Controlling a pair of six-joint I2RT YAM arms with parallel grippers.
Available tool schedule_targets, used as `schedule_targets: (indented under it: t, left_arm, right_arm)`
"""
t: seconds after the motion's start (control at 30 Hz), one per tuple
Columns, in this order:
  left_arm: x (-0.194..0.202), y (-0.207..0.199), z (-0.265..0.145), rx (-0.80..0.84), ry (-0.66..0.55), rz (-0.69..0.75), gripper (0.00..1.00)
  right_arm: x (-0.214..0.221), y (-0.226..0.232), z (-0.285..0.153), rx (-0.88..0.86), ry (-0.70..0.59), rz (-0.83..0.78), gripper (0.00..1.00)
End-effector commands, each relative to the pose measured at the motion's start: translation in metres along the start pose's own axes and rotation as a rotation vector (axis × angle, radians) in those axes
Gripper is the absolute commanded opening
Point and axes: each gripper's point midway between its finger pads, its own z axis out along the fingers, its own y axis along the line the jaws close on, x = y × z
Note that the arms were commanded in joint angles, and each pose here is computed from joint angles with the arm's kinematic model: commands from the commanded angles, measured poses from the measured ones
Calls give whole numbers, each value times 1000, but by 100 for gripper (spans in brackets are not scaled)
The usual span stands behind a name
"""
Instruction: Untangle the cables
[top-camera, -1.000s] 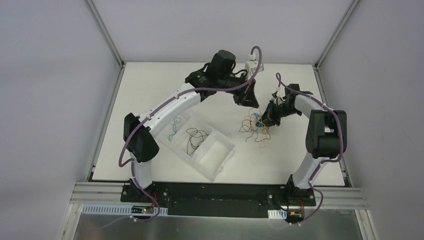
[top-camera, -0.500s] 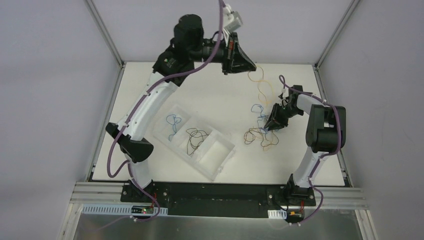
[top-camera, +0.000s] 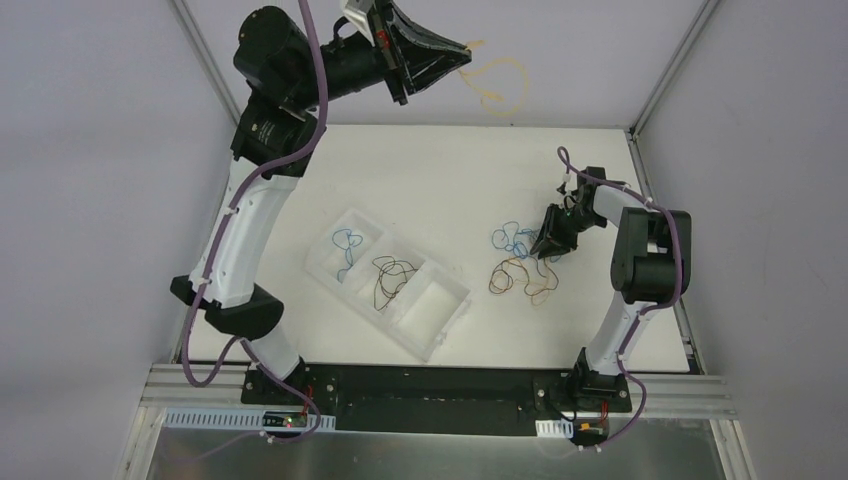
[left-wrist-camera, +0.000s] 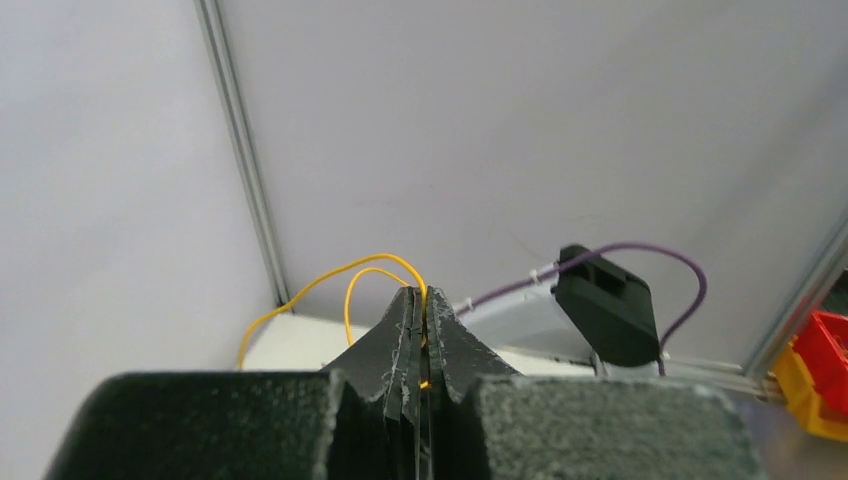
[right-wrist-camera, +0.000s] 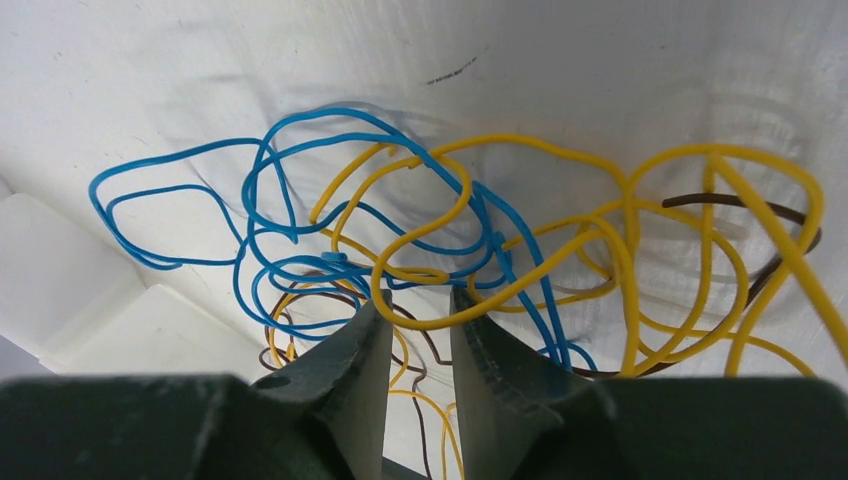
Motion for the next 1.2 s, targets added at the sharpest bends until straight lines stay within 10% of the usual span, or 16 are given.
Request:
schedule_targets:
  t: [0.0, 0.43, 0.8, 0.97, 1.17]
  left_arm:
    - [19, -19, -21, 11, 54, -49, 0]
    - [271, -84, -134, 101, 594, -319, 0]
    - [400, -101, -195, 74, 876, -343, 0]
    - [384, -89, -178, 45, 872, -329, 60]
    - [383, -44, -129, -56, 868, -309, 76]
  right_arm:
    - [-5, -1, -8, 9, 0, -27, 30]
    - [6, 36, -41, -128, -2, -43, 28]
    - [9, 42, -58, -127, -1, -77, 30]
    - [4, 33, -67, -62, -36, -143, 51]
    - [-42, 16, -78, 67, -141, -183, 58]
